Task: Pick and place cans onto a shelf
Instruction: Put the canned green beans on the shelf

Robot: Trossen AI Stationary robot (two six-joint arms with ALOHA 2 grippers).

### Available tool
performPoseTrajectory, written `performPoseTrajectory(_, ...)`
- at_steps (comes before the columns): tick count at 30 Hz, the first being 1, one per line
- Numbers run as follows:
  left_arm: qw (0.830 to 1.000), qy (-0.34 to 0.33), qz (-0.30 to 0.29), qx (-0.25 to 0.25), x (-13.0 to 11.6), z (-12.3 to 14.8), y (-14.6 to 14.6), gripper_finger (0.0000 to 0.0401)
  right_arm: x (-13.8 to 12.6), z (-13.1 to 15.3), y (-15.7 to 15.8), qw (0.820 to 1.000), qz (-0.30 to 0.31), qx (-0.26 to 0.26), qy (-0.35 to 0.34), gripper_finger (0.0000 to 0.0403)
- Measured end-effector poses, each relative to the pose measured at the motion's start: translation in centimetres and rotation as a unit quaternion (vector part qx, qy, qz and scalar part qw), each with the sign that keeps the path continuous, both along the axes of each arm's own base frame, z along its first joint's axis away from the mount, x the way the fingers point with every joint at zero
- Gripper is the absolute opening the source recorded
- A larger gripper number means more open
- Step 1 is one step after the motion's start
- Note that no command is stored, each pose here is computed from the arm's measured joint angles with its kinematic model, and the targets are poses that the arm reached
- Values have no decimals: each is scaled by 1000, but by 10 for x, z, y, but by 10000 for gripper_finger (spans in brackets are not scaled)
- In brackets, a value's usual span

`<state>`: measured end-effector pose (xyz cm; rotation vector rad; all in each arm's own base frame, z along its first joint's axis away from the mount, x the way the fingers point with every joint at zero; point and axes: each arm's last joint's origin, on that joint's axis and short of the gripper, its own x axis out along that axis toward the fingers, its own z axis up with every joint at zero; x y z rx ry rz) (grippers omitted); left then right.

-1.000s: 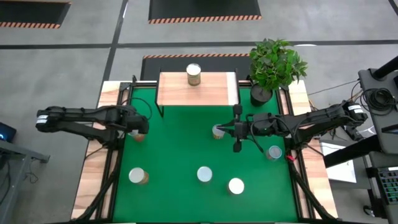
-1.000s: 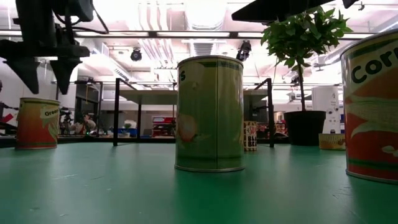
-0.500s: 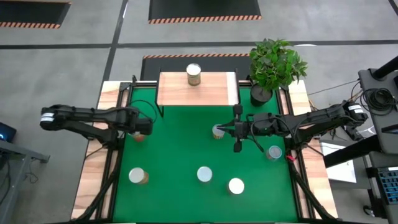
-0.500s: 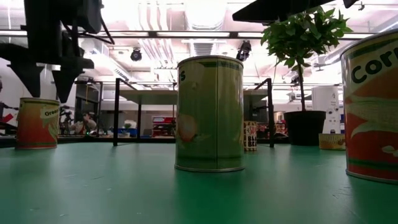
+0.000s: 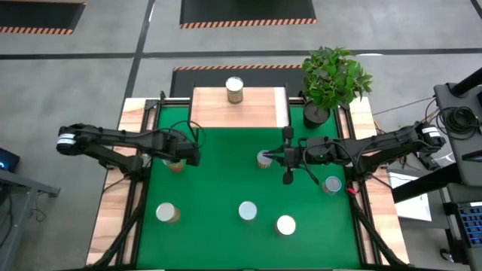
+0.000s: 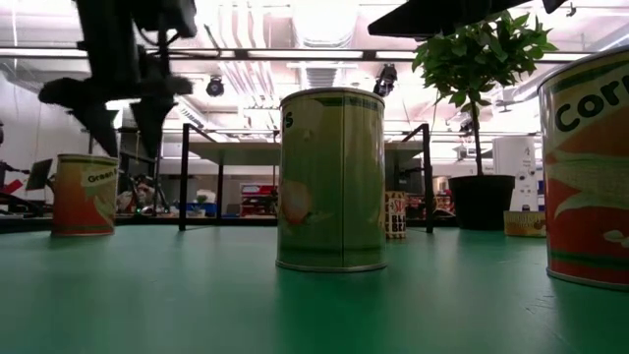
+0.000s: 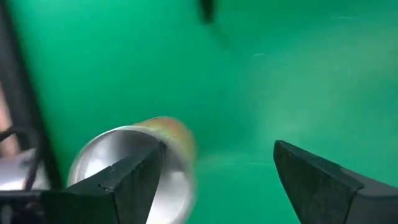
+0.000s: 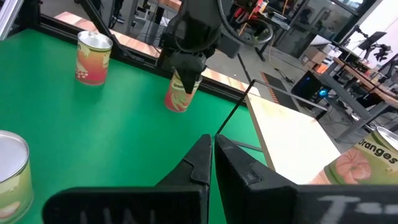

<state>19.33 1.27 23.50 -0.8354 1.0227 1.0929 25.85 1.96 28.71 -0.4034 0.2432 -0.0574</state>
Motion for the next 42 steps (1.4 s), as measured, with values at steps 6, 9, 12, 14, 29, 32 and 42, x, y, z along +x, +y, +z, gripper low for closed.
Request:
performPoseTrajectory(6, 996, 89, 0, 5, -8, 14, 0, 290, 0, 0, 0, 1000, -2, 6, 0, 9)
performPoseTrajectory(9, 994, 110, 12, 14, -13, 16, 0, 297, 0, 0, 0, 1000, -2, 7, -1, 9)
performPoseTrajectory(12, 994, 105, 13, 18, -14, 11, 1, 307, 0, 0, 0, 1000, -3, 8, 0, 9)
performPoseTrajectory(14, 993, 112, 17, 12, -16, 6, 0, 313, 0, -1, 0, 1000, -3, 10, 3, 9)
performPoseTrajectory(29, 994, 104, 23, 16, -21, -2, -9, 329, -1, -2, 0, 1000, -5, 14, 10, 9)
performPoseTrajectory(32, 994, 107, 24, 22, -22, -4, -8, 329, -1, -2, 0, 1000, -4, 14, 10, 9)
performPoseTrajectory(42, 995, 93, 11, 32, -22, -23, -10, 325, -1, -2, 0, 1000, -5, 14, 10, 9)
